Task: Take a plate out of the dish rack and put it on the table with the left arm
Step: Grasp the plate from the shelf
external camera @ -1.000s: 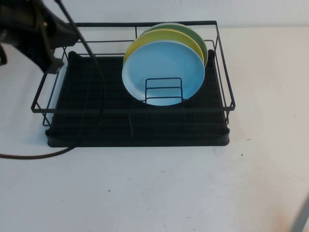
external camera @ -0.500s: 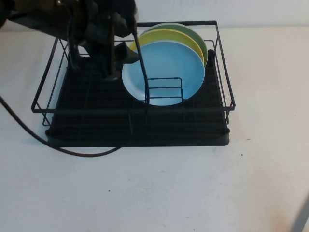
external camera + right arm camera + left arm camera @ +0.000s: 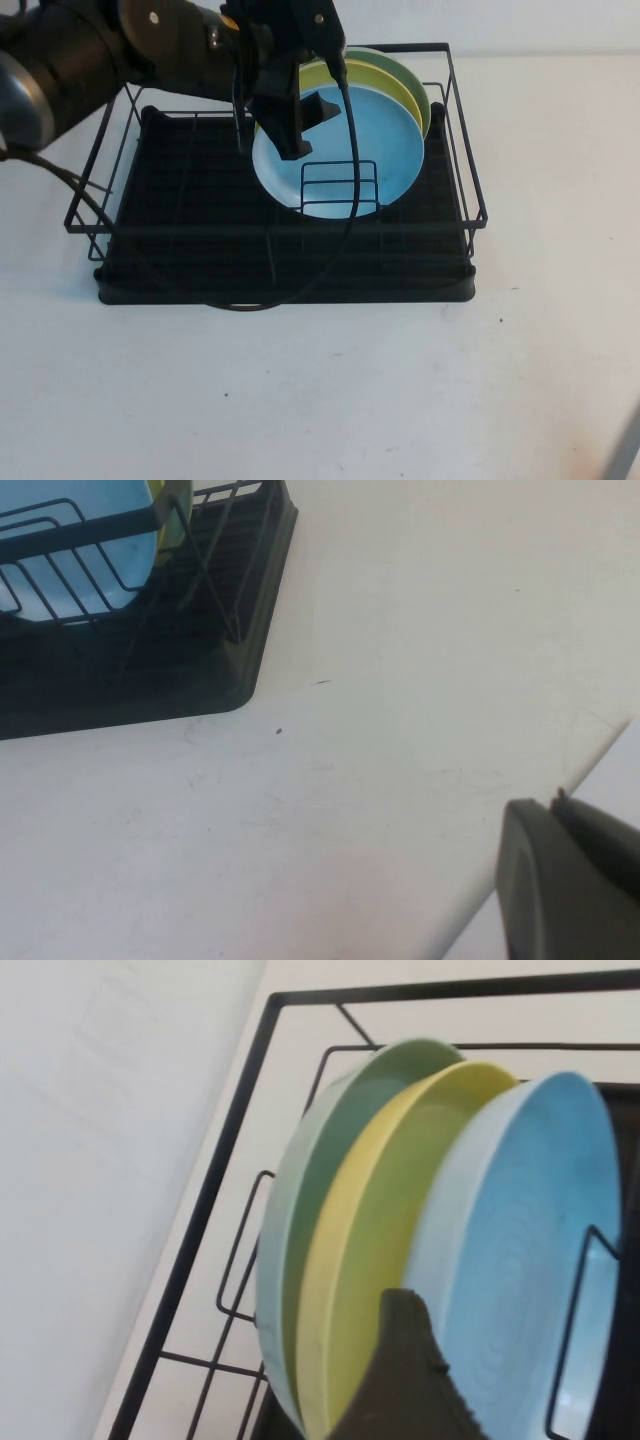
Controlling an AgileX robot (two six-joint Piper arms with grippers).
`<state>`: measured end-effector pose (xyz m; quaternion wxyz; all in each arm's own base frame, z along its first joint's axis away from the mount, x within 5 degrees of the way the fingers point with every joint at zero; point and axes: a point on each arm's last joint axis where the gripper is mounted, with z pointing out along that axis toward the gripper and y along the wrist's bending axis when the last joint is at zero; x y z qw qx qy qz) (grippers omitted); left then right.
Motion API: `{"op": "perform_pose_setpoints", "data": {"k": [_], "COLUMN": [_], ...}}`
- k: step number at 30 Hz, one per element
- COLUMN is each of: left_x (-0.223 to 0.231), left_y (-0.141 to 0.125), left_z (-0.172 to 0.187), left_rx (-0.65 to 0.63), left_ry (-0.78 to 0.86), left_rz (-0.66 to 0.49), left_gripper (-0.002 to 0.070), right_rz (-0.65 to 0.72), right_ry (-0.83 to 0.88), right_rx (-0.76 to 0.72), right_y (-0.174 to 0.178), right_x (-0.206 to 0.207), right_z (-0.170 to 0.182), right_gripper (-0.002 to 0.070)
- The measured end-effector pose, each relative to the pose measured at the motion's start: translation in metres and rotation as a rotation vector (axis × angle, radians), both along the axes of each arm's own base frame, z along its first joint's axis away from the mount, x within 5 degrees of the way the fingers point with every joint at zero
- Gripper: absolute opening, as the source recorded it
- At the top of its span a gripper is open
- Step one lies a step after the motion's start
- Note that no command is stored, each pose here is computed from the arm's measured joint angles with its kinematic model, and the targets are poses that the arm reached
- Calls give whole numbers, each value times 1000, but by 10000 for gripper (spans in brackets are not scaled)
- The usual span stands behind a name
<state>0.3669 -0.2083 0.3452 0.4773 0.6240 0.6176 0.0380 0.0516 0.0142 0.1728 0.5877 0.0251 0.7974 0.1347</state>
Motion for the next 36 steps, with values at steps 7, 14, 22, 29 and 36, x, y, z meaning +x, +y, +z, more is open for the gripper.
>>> {"op": "perform_pose_setpoints", "data": {"k": [7,14,22,29,36], "left_x": [14,22,32,37,37], "left_y": [-6,-9,-12,-14,-14], "left_z": [-21,-31,-44,-51,-50], "left_rx": [4,-5,-10,-15,-25], "left_ry": [8,-10,-24,-30,-39], "left_rz": [19,38,60,72,79], "left_gripper": [382,370,370,318,62], "right_rz": [0,0,0,0,0], "right_ry": [0,0,0,0,0], "right_rx": [0,0,0,0,0], "right_y": [0,0,0,0,0], "right_x": [0,0,0,0,0], "right_z": [0,0,0,0,0], "right_gripper": [-20,-20,-20,-20,-20]}}
